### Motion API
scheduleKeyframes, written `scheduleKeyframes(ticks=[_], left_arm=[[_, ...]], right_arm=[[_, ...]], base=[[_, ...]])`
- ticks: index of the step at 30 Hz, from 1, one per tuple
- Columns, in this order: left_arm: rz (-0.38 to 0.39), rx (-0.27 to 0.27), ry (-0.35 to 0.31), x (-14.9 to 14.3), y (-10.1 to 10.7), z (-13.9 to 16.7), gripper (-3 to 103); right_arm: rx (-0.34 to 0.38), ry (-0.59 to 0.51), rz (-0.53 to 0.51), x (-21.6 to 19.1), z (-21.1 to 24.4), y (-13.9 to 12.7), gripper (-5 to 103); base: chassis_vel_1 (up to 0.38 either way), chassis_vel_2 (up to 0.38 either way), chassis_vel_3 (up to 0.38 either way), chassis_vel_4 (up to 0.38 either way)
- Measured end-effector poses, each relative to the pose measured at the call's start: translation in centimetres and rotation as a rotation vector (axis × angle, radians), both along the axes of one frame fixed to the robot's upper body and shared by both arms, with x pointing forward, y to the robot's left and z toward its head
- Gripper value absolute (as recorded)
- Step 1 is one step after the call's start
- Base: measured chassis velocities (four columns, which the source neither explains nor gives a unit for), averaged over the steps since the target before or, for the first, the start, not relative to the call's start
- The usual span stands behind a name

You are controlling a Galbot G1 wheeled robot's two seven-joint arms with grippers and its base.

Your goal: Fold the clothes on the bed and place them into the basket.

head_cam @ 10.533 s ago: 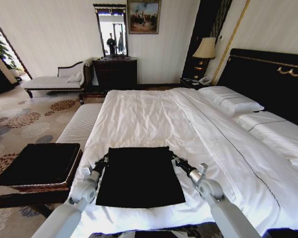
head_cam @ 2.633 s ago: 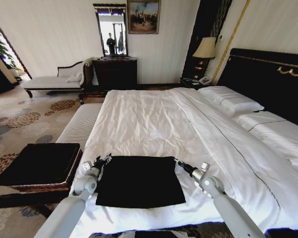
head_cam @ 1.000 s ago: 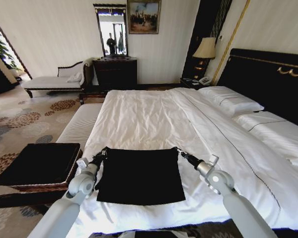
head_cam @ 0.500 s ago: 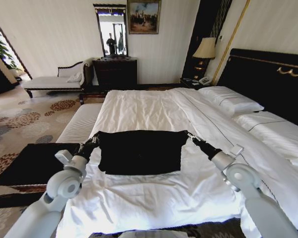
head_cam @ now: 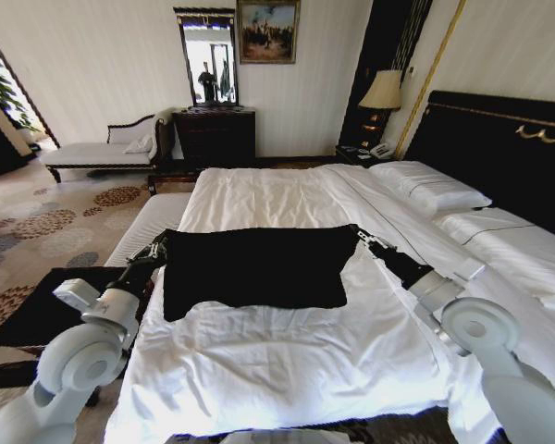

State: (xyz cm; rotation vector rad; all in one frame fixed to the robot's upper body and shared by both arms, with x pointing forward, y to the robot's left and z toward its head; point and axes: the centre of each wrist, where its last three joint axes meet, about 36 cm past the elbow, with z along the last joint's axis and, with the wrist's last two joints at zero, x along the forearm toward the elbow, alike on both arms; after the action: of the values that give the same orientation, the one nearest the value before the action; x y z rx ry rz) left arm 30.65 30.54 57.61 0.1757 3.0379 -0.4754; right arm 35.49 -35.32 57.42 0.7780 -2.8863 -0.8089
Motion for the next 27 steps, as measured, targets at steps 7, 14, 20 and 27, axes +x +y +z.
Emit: scheduleKeyframes(ticks=[7,14,20,27], left_arm=[[0.015,-0.027,0.011,-1.9,-0.5,-0.2,0],[0.025,-0.041,0.055,-4.1,-0.9,-0.8,0],[0.061,-0.048,0.181,-6.5,-0.5,-3.1,0],[0.086,-0.064,0.265,-8.2,-0.1,-4.2,0]], right_arm=[[0.003,0.015,0.001,-1.5,-0.2,0.2,0],[0.004,0.032,-0.006,-3.4,-0.3,0.3,0],[0.027,0.059,-0.011,-5.9,0.2,0.2,0],[0.041,0.073,-0.011,-8.4,1.8,1.3,0]], base=[[0.000,0.000,0.000,0.000],[0.000,0.000,0.000,0.000],[0.000,0.000,0.000,0.000],[0.000,0.000,0.000,0.000]])
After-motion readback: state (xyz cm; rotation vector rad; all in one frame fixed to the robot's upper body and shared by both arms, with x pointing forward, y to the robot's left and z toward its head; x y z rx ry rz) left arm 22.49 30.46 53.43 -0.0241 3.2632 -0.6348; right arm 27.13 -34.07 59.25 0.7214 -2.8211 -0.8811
